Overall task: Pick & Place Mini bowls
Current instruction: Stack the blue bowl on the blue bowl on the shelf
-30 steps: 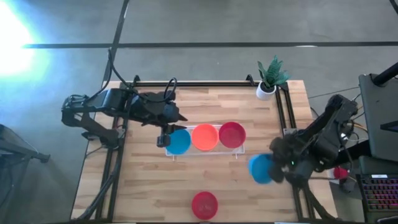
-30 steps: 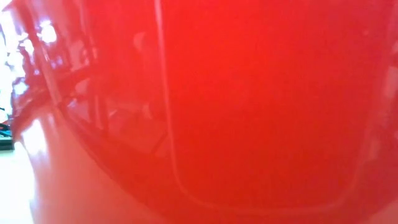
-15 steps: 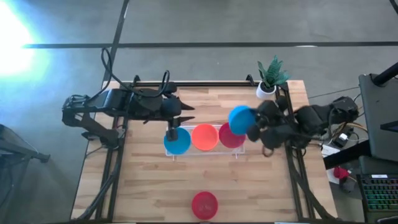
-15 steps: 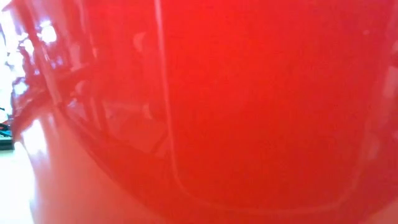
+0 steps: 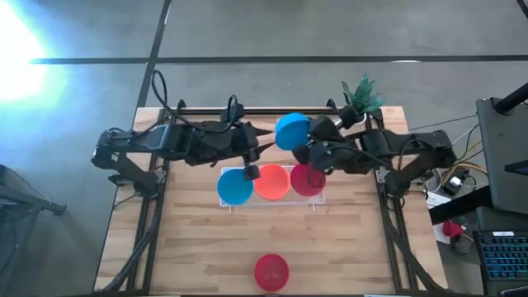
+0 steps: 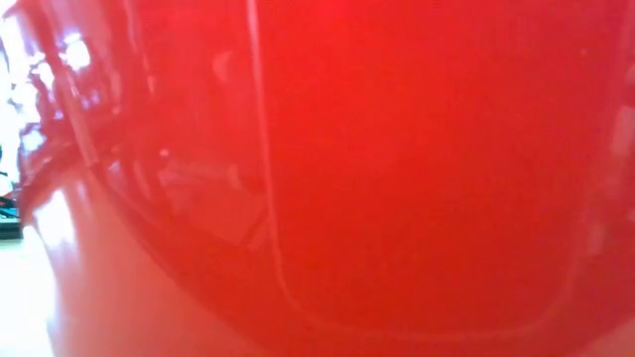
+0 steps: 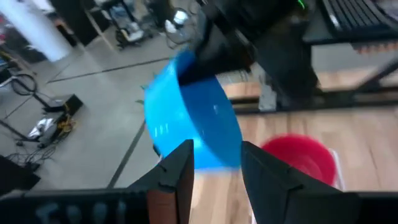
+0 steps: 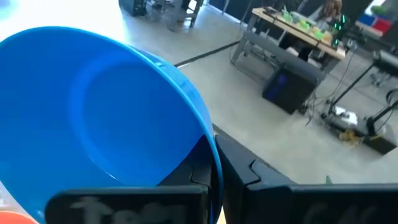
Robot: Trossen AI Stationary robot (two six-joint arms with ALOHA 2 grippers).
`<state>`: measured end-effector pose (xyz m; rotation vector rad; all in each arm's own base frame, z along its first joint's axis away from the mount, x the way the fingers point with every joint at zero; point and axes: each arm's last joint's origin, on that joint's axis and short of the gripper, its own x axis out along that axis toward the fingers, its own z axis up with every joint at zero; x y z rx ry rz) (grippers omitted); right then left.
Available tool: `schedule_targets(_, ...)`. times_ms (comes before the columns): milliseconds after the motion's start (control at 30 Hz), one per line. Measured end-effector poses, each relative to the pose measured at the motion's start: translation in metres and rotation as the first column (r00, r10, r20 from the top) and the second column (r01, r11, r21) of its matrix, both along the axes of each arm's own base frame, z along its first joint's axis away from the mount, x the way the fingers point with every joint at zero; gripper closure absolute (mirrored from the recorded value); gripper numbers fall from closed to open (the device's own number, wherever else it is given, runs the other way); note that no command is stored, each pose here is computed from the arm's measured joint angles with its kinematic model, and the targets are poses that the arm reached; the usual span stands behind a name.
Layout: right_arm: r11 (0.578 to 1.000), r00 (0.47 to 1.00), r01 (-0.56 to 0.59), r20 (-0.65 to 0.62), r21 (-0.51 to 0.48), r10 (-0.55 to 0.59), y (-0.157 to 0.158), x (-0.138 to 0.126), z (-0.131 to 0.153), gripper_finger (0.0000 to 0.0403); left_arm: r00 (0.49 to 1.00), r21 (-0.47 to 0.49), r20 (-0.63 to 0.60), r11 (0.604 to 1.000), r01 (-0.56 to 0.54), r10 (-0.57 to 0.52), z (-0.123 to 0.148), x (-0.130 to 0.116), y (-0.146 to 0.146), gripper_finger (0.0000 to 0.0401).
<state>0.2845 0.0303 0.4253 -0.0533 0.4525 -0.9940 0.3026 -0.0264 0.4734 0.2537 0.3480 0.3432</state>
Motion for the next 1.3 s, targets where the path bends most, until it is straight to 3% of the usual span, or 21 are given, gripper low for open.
schedule_targets(167, 0.999, 0.998, -0.029, -0.058, -0.038, 0.026, 0.003, 0.021, 0.002, 0.0394, 0.996, -0.002, 0.080, 0.999, -0.042, 0.042, 0.004, 0.009, 0.000, 0.0275)
schedule_targets(433, 0.994, 0.992, -0.072, -0.112, -0.083, 0.063, 0.008, 0.045, 0.013, 0.0394, 0.989, 0.014, 0.088, 0.992, -0.122, 0.121, 0.004, 0.008, 0.002, 0.0275)
schedule_targets(933, 0.993, 0.994, -0.070, -0.095, -0.092, 0.062, 0.008, 0.047, 0.020, 0.0394, 0.963, 0.065, 0.075, 0.962, -0.264, 0.259, 0.000, 0.009, 0.005, 0.0278)
schedule_targets(1033, 0.993, 0.994, -0.072, -0.094, -0.095, 0.063, 0.008, 0.047, 0.020, 0.0394, 0.962, 0.087, 0.057, 0.959, -0.271, 0.266, -0.003, 0.013, 0.005, 0.0300)
schedule_targets(1200, 0.993, 0.993, -0.077, -0.092, -0.089, 0.068, 0.008, 0.047, 0.020, 0.0394, 0.955, 0.106, 0.043, 0.949, -0.298, 0.295, -0.007, 0.017, 0.006, 0.0378)
schedule_targets(1300, 0.994, 0.994, -0.073, -0.082, -0.085, 0.066, 0.008, 0.048, 0.021, 0.0394, 0.943, 0.122, 0.043, 0.935, -0.332, 0.329, -0.008, 0.017, 0.007, 0.0392)
